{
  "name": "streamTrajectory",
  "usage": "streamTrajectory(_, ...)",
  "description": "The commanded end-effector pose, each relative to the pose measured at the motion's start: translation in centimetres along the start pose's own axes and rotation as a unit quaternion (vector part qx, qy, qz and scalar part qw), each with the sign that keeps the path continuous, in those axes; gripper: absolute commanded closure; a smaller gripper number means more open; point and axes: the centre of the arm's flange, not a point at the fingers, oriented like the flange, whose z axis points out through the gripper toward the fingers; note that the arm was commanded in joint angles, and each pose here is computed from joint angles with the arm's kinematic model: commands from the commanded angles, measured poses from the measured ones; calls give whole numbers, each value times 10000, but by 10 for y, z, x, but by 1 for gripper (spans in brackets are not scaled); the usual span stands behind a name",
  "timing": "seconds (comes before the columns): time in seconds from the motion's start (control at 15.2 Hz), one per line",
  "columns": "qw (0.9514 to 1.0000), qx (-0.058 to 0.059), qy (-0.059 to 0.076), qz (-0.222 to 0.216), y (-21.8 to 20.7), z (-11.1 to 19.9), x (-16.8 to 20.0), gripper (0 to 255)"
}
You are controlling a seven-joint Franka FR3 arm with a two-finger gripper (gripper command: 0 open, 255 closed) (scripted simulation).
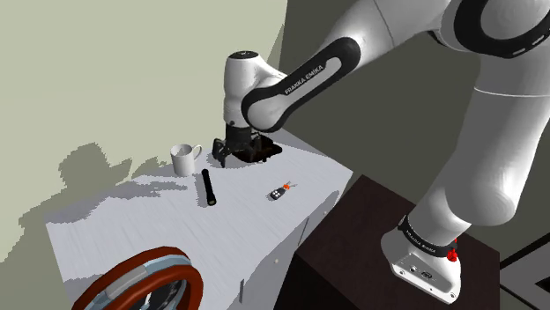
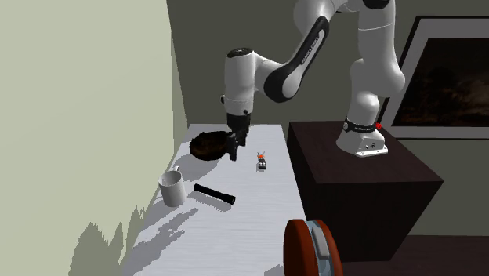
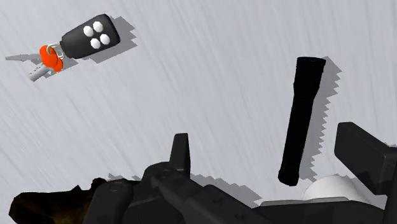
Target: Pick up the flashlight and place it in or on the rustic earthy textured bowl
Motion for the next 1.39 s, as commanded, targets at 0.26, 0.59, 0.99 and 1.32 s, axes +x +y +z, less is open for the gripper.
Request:
streamTrajectory(0.26, 9997, -19, -61, 255, -49, 63, 31, 0)
streamTrajectory(0.59, 9989, -33, -113, 459, -83, 113, 56, 0)
streamTrajectory(0.99, 9989, -33, -113, 459, -83, 145, 55, 0)
streamTrajectory(1.32, 9989, -33, -113, 459, -83, 153, 55, 0)
